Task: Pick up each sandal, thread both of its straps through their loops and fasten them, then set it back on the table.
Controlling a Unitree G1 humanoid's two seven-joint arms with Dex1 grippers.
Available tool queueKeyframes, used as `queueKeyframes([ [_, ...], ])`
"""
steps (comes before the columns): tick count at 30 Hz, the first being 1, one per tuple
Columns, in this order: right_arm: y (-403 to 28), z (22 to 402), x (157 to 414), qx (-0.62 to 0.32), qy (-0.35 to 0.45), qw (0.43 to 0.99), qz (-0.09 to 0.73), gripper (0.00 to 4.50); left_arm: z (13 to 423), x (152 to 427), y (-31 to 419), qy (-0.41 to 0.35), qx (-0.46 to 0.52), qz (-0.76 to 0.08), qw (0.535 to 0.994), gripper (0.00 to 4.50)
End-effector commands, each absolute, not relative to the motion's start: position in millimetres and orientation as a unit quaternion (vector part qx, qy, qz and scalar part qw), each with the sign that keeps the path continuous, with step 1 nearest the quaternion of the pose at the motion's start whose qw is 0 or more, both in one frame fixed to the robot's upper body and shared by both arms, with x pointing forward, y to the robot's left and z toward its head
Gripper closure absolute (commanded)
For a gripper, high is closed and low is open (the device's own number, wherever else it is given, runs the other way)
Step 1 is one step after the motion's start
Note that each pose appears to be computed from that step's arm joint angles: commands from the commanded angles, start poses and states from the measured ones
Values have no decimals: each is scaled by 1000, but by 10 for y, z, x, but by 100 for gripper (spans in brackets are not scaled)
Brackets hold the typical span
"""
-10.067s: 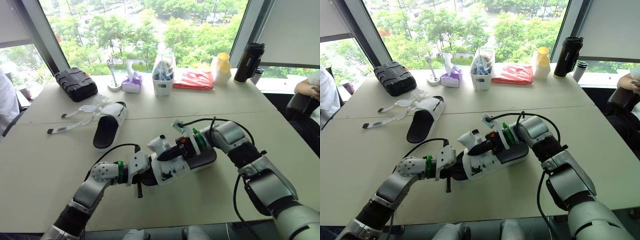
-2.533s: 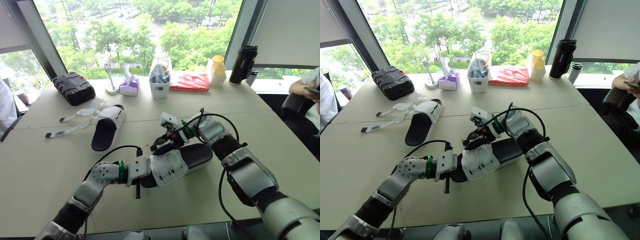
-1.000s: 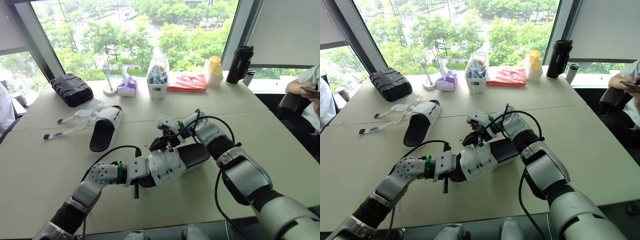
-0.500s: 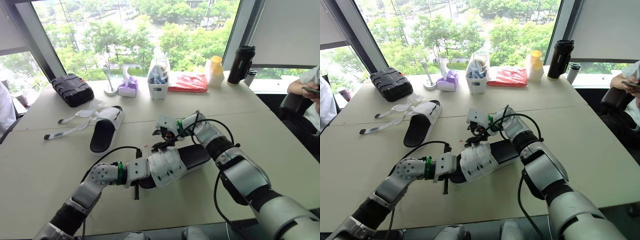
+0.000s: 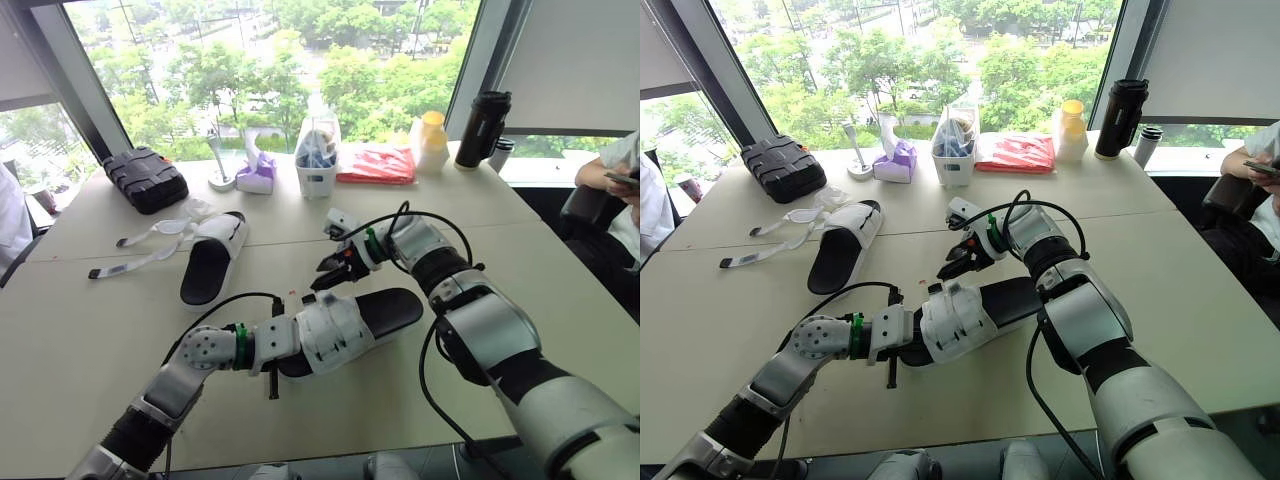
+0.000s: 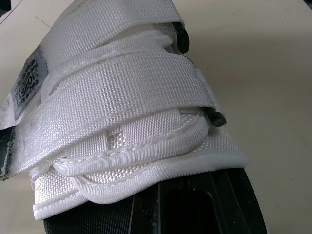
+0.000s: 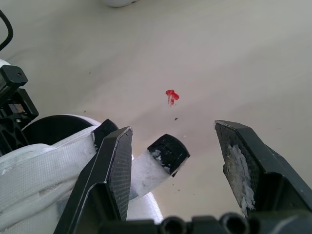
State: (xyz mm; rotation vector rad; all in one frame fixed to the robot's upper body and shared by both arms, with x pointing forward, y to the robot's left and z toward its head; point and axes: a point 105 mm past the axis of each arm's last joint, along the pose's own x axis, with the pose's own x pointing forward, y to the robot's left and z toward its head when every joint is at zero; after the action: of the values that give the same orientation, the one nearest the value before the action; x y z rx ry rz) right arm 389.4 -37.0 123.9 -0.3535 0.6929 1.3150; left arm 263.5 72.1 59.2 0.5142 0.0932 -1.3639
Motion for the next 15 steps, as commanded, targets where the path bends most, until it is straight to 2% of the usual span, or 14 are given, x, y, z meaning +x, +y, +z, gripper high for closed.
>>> queueKeyframes([
  [1, -299, 1251, 3875, -148, 328, 719, 594, 165, -153, 2345, 891, 200, 241, -637, 704, 450],
  [10, -292, 1115, 3795, -115, 375, 706, 589, 165, -148, 2343, 897, 200, 240, -635, 707, 450],
  [13, -282, 1140, 3796, -107, 372, 707, 591, 240, -151, 2340, 903, 200, 239, -633, 708, 450],
  [15, -276, 1175, 3799, -98, 370, 708, 593, 341, -152, 2341, 904, 200, 239, -633, 708, 450],
])
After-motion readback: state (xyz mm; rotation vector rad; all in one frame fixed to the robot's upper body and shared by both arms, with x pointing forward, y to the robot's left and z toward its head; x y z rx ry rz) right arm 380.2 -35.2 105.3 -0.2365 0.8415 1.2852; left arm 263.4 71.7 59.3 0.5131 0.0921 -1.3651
